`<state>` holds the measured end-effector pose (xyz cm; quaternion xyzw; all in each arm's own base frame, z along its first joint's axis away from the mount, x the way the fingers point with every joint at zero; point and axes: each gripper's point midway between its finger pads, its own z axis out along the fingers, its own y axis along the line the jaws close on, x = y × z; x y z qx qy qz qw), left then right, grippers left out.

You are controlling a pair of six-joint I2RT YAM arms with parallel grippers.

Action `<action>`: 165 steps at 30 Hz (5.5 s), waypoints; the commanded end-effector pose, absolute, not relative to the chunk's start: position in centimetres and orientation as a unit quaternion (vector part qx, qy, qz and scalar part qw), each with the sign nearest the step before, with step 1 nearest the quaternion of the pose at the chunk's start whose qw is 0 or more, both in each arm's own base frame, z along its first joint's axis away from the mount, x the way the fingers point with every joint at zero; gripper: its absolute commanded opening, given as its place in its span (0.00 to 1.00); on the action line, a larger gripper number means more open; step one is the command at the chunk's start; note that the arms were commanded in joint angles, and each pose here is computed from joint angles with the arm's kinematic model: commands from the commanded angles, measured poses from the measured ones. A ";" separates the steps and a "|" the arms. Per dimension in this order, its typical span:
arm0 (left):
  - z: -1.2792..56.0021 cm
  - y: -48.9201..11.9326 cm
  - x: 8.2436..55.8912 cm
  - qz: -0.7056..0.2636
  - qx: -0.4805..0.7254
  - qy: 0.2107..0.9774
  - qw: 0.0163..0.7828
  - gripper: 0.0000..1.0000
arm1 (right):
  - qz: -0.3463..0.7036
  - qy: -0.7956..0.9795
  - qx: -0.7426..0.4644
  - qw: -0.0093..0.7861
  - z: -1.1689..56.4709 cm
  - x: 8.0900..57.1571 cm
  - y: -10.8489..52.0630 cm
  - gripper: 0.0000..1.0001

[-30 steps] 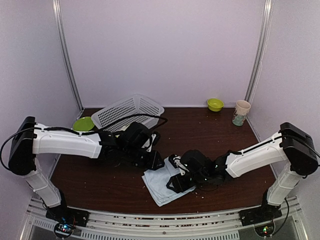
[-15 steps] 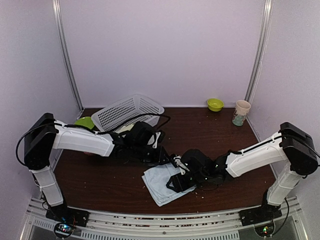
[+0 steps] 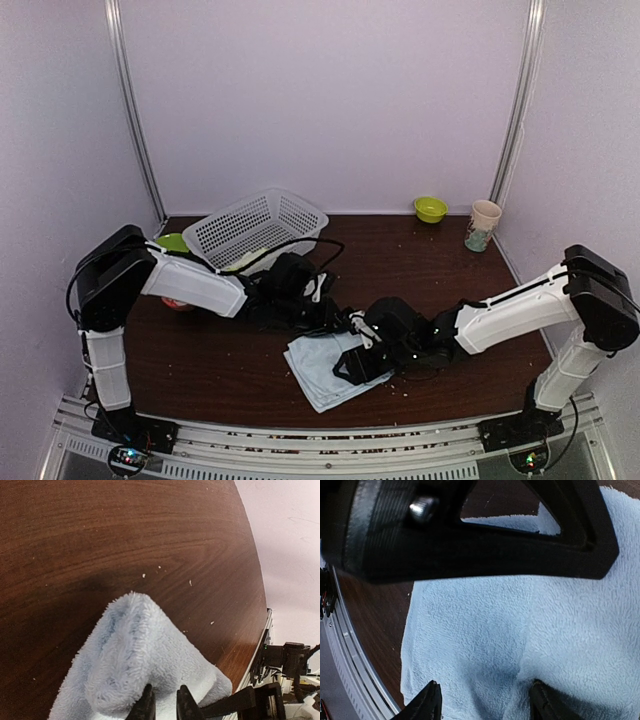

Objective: Roll the towels
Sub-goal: Roll the towel at the center of the board.

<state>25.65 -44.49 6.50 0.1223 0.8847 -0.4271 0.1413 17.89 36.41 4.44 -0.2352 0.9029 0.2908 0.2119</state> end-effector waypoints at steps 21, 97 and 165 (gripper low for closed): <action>2.0 -41.0 25.7 -0.385 0.089 0.911 0.115 0.04 | 0.189 0.937 -0.240 0.171 3.6 16.4 32.1 0.19; 1.4 -36.2 21.3 -0.295 0.106 0.941 0.126 0.25 | -0.053 0.933 -0.209 0.287 7.3 22.1 31.0 0.00; 10.7 -37.0 22.6 -0.331 0.120 0.914 0.202 0.26 | 0.259 0.916 -0.263 0.158 3.4 14.4 41.2 0.60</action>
